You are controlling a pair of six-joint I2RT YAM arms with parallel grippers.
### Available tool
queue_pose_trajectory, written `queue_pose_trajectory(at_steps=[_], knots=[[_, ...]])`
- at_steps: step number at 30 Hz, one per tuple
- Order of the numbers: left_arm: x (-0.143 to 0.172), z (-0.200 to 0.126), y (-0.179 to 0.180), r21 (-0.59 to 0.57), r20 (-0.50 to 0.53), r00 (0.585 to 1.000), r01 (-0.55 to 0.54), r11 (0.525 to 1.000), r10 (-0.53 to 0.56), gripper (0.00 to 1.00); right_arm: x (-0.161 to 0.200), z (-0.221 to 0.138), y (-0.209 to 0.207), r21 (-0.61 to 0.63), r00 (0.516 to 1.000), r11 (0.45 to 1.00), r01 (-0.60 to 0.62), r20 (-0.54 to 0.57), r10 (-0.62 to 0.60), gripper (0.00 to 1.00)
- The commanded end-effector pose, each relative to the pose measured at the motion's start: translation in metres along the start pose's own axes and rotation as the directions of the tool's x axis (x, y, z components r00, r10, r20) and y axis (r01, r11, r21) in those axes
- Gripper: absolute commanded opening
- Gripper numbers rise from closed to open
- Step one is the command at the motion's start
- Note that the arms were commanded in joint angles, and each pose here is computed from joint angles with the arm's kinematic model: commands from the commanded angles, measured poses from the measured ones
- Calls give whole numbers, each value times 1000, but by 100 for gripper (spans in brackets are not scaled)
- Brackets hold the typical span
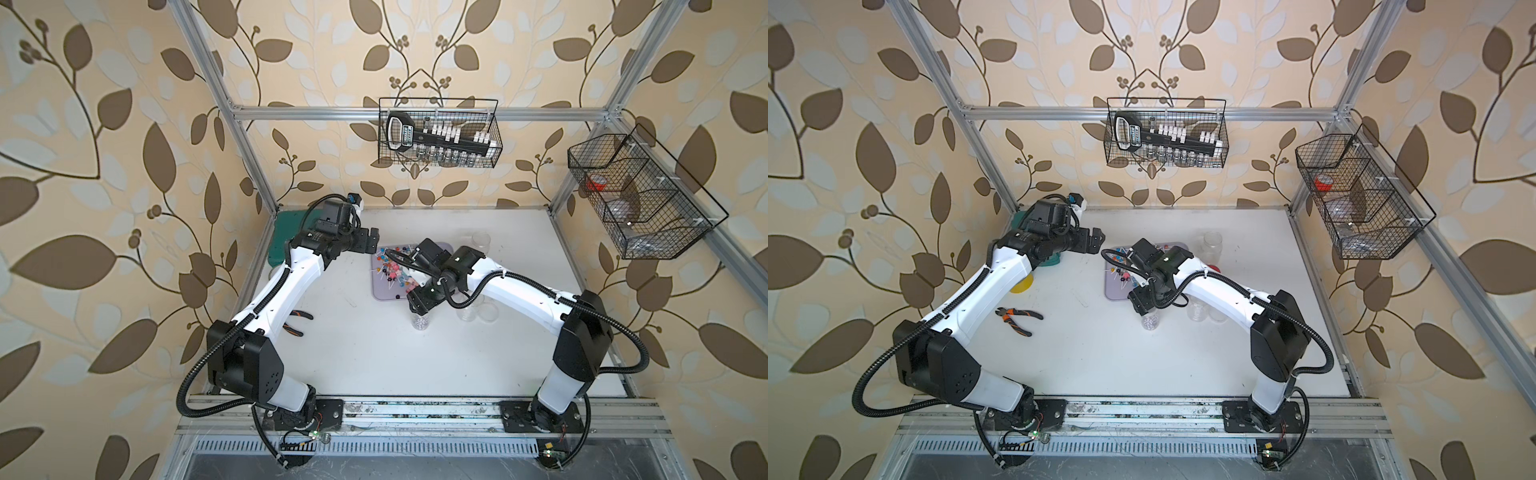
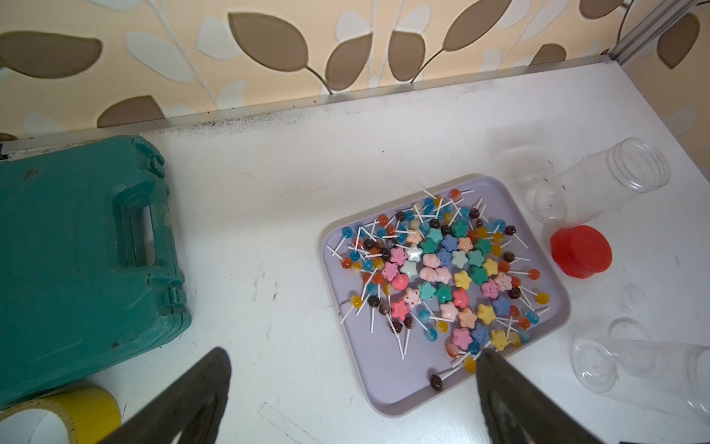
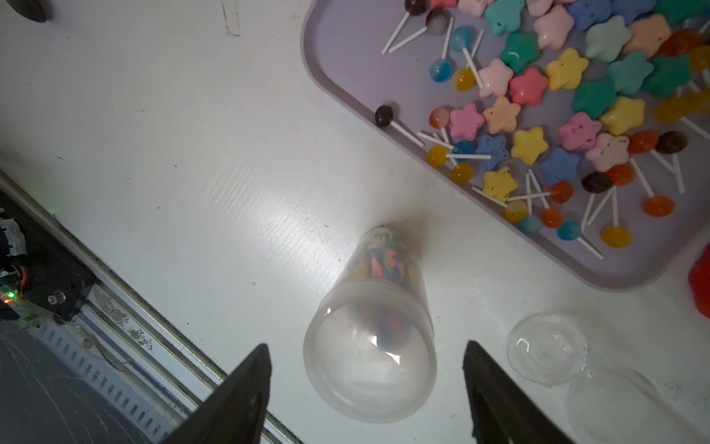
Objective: Pour the candies out of the jar
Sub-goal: Pick up the jar from the center of the board.
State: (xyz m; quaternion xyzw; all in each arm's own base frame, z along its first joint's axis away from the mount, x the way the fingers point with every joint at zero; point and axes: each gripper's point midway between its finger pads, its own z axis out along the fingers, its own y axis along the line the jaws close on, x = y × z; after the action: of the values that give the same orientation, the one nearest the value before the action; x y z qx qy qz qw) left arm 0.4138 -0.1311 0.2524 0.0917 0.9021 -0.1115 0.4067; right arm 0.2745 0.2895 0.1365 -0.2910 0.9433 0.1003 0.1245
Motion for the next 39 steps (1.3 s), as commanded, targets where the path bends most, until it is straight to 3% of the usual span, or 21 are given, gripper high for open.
queue_pose_trajectory(at_steps=[1, 12, 19, 28, 33, 39], knots=[[-14, -6, 3, 0, 32, 999, 20, 1000, -20, 99, 12, 13, -2, 13, 999, 1000, 16, -49, -15, 76], [-13, -5, 1, 16, 29, 999, 27, 999, -28, 99, 24, 29, -7, 28, 995, 999, 17, -95, -15, 74], [-13, -2, 0, 31, 22, 999, 29, 999, -30, 99, 20, 23, -3, 8, 997, 1000, 18, -76, -18, 50], [-8, -1, -19, 157, 7, 1000, -24, 987, 23, 99, 9, -2, 8, -59, 999, 998, 29, -34, -31, 42], [-1, -15, -44, 295, 25, 991, -130, 946, 128, 99, -5, -35, 10, -183, 1000, 983, 6, 30, 0, 37], [9, -43, -73, 460, 76, 970, -239, 855, 230, 99, -22, -79, -12, -300, 991, 953, -48, 105, 83, 34]])
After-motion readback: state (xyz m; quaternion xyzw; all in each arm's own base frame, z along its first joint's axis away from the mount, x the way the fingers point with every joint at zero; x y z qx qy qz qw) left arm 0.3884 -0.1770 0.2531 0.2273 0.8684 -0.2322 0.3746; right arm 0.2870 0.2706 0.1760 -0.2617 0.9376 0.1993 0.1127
